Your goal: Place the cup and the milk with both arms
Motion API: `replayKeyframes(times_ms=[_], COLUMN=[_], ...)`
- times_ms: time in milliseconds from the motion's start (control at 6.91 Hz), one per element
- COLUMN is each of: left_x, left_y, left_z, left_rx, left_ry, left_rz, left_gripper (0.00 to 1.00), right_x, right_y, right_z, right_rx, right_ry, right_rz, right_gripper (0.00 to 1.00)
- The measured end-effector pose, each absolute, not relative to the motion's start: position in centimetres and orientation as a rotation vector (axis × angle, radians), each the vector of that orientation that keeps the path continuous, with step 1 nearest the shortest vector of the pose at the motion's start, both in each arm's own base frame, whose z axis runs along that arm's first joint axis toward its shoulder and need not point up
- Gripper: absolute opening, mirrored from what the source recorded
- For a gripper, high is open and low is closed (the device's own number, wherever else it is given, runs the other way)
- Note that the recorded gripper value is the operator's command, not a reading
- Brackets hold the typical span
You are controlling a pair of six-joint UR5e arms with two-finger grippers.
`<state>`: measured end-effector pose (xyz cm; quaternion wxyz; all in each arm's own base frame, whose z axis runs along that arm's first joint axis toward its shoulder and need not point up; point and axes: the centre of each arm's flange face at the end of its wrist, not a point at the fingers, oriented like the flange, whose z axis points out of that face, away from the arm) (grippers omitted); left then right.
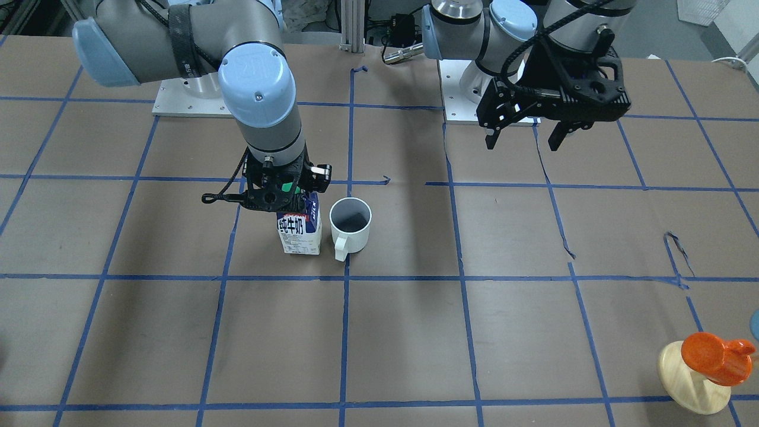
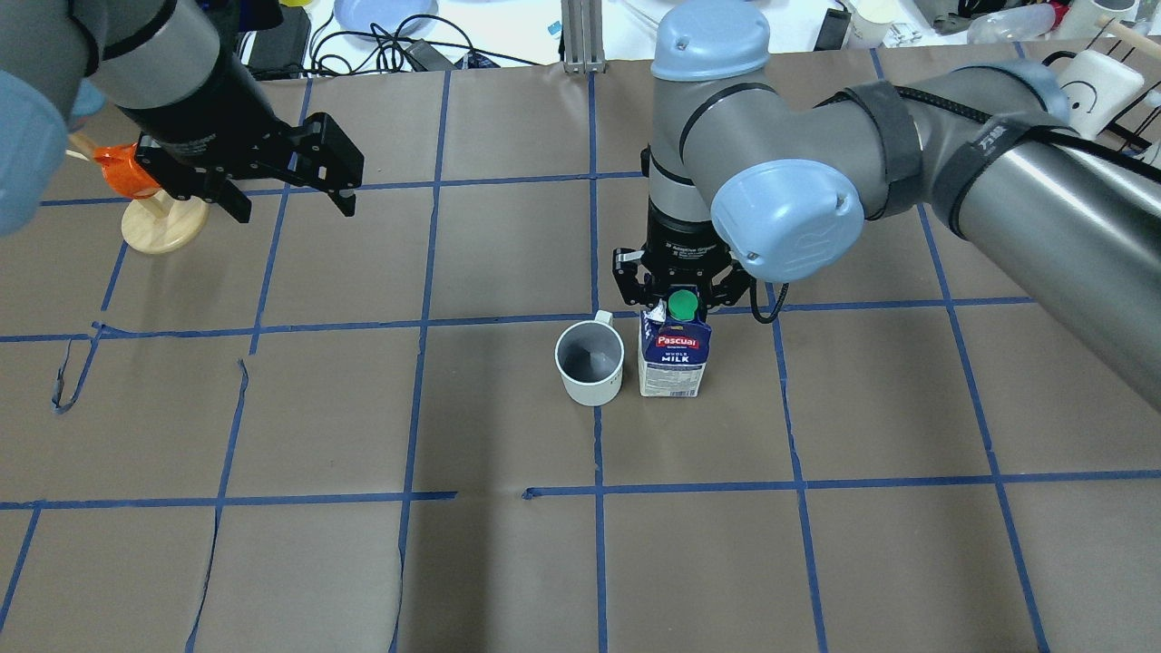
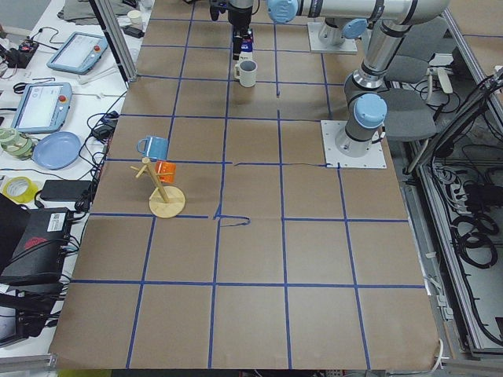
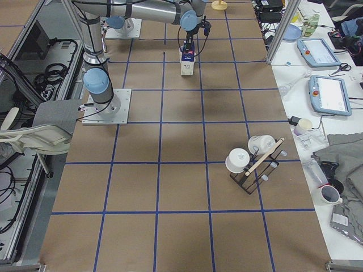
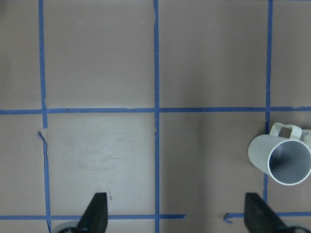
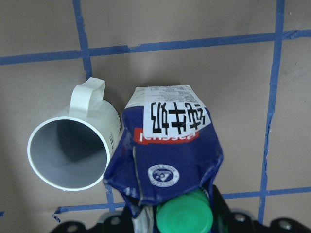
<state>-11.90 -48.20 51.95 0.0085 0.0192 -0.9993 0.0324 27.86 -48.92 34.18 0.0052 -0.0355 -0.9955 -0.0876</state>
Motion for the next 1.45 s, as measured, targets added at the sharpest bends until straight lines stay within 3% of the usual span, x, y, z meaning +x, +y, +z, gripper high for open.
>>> replayKeyframes(times_ms=[579, 1158, 1447], left_x=[-10.0, -11.6, -11.6], left_y=[-49.9, -50.1, -50.1], left_z=[52.2, 52.4, 52.4], left_rx=[0.090, -0.006, -0.008], left_ry=[-3.122, -3.129, -3.130], left_rz=[0.176, 0.205, 0.208], left_gripper=[1.00, 1.00, 1.00], right_x=[27.2, 24.4, 18.3], right_y=[-49.7, -51.6, -52.3], right_z=[36.1, 49.1, 52.6], right_rx=[-0.107, -0.128, -0.125], right_ry=[-3.114, -3.128, -3.133], right_rz=[-0.212, -0.015, 0.031], right_gripper=[1.00, 1.00, 1.00])
